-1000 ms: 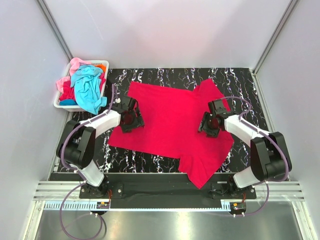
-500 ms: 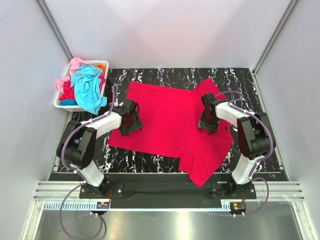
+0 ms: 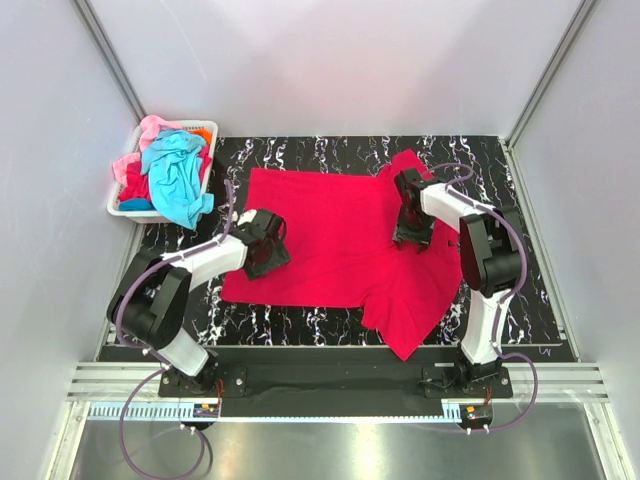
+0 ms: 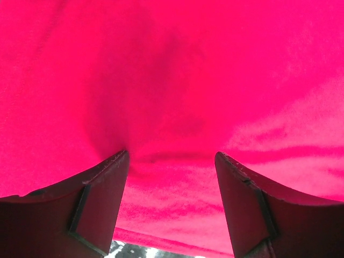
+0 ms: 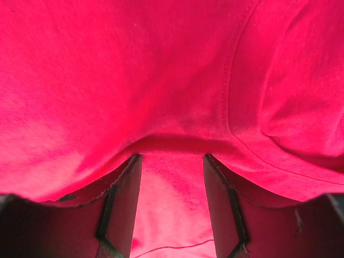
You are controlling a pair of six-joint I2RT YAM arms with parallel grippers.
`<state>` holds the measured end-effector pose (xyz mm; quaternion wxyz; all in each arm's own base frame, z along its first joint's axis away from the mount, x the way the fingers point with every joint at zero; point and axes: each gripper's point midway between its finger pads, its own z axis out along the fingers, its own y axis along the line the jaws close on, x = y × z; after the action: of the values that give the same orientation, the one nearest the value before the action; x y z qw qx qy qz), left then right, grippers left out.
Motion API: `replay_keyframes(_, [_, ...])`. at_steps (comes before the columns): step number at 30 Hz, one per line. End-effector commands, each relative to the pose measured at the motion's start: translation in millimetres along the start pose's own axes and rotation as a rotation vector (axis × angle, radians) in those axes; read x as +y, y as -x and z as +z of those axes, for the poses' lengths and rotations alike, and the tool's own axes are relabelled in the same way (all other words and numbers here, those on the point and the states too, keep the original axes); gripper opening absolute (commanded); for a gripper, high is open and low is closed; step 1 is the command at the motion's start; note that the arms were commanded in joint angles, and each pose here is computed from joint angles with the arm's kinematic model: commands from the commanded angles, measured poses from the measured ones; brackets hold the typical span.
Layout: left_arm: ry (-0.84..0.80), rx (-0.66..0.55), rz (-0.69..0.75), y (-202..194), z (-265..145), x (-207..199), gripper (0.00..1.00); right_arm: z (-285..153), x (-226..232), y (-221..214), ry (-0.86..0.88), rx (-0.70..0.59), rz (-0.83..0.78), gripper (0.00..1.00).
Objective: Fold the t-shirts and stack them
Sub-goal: Flatten the tshirt out
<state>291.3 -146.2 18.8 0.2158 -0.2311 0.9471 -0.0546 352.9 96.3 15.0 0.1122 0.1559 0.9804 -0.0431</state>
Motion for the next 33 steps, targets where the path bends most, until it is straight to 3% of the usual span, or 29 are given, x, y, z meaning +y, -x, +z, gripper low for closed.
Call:
replay_keyframes(1, [0.124,0.2,0.016,-71.4,7.3,28.3,0.72,1.0,-5.8,26.8,-0.046,-0.041,-0.04,0.57])
replay_keyframes(11, [0.116,0.28,0.07,-122.1,13.1,-7.9,0.7,4.0,-0.8,48.1,-0.004,-0.019,-0.053,0.57])
replay_keyframes(16, [0.124,0.234,0.064,-112.4,9.2,-9.6,0.7,-0.5,-16.4,30.8,-0.03,-0.013,-0.048,0.56])
replay_keyframes(24, [0.264,0.086,0.033,-84.6,-11.2,26.1,0.7,-12.6,-48.0,12.1,-0.104,-0.046,-0.013,0.57])
replay_keyframes(33, [0.317,0.069,0.014,-91.2,-24.4,61.8,0.7,-21.0,-59.3,4.8,-0.114,-0.065,0.018,0.55])
